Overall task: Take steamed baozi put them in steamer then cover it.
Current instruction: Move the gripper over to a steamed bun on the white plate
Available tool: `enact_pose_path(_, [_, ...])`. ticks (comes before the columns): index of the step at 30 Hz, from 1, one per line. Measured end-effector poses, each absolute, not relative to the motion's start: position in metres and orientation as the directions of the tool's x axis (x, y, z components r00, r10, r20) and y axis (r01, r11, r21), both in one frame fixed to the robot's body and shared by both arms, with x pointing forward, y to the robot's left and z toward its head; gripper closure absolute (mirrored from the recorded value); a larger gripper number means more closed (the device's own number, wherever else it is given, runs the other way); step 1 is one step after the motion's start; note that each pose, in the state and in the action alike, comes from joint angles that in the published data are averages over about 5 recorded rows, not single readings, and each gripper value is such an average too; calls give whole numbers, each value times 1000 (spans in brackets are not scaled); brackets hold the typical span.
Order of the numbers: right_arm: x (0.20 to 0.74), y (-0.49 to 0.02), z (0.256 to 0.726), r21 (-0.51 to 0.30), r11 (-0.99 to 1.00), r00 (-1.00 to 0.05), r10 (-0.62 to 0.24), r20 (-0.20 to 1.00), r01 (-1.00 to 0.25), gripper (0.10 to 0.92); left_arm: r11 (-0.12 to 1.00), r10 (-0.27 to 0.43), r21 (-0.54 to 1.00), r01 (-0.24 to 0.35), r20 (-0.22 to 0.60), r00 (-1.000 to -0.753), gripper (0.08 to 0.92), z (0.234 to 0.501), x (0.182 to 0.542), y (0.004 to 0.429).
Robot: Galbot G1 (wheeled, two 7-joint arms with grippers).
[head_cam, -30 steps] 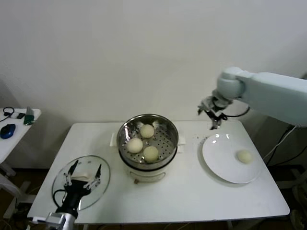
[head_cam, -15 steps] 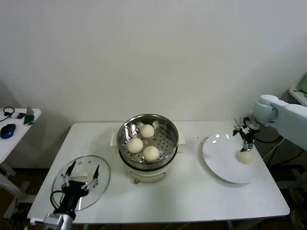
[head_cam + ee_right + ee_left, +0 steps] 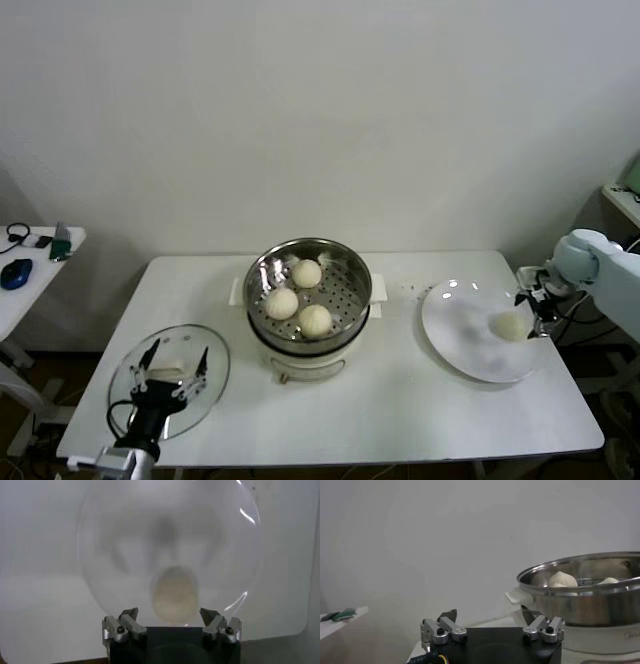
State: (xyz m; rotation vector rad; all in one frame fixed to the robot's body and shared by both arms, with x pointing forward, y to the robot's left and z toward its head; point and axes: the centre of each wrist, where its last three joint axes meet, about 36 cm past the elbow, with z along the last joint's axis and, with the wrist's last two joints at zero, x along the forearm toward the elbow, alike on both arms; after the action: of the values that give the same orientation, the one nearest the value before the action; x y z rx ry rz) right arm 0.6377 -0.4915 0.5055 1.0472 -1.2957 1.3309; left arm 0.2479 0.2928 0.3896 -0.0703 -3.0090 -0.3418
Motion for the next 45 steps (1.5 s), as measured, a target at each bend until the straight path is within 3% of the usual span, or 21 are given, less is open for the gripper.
enact_pose_path(31, [675,-494,459,-101,57,-98,61,993,-993,202,975,13,218,41,129,-992,177,386,242,292])
enact_pose_path(39, [681,-490,456,-88,60,-85,58,995,-994,323,976,10,216,39,132,-991,177,383,243,292])
enact_pose_path(45, [682,-490,453,-78,67,-74,55,996,-995,355,976,5,214,34,137,-991,177,381,242,293])
